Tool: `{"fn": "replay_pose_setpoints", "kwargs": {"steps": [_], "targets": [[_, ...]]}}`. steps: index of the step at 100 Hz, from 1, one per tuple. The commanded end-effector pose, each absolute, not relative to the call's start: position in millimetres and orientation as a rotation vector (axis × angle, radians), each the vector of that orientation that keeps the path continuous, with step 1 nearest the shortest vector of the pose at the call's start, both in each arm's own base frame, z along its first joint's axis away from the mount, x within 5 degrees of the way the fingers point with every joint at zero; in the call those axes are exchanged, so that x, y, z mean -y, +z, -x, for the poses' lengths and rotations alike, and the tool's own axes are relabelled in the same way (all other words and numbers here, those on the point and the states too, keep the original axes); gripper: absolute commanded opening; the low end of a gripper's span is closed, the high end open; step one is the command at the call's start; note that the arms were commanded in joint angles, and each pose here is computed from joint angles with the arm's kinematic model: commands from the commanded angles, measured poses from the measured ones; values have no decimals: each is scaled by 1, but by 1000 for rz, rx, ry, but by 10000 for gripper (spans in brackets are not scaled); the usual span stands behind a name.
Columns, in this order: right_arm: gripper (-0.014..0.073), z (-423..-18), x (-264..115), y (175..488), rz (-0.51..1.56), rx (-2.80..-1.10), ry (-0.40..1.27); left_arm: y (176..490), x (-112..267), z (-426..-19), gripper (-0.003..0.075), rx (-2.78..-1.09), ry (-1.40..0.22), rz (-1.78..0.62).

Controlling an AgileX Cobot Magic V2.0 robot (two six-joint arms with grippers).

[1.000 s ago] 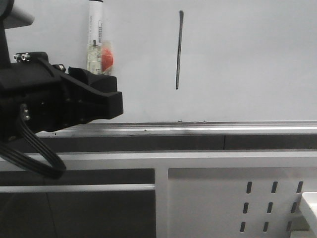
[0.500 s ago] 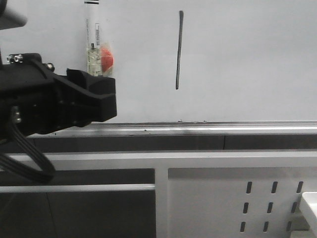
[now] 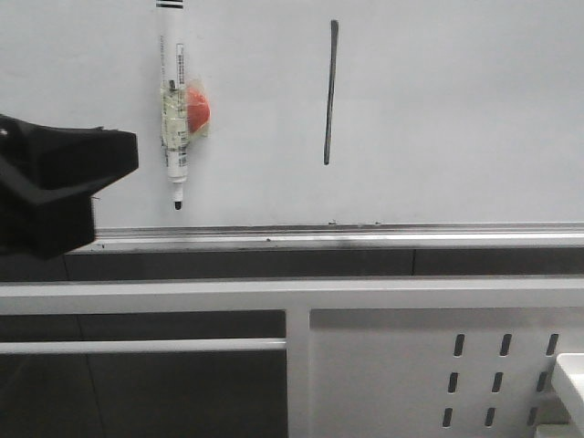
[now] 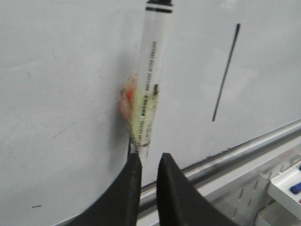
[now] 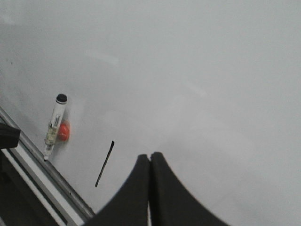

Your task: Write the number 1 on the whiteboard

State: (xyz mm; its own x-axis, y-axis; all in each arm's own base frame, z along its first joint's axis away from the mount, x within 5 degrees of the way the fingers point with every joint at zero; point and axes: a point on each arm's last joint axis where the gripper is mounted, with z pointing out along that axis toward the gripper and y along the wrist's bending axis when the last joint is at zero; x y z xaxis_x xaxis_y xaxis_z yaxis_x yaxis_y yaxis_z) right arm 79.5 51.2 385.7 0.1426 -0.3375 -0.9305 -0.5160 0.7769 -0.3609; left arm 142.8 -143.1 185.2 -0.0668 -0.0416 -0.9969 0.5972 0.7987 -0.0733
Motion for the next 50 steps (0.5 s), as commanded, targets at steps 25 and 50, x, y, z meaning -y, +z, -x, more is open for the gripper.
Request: {"fn": "replay_pose_setpoints", "kwargs": {"steps": [25,50], "targets": [[-69,-37,-17,363,649,-1233,290,231,85,-109,-20,-1234,-564,-227],[-69,-39,-27,300,648,-1402,453,234,73,-96,-20,-1281,-410,-416]]}}
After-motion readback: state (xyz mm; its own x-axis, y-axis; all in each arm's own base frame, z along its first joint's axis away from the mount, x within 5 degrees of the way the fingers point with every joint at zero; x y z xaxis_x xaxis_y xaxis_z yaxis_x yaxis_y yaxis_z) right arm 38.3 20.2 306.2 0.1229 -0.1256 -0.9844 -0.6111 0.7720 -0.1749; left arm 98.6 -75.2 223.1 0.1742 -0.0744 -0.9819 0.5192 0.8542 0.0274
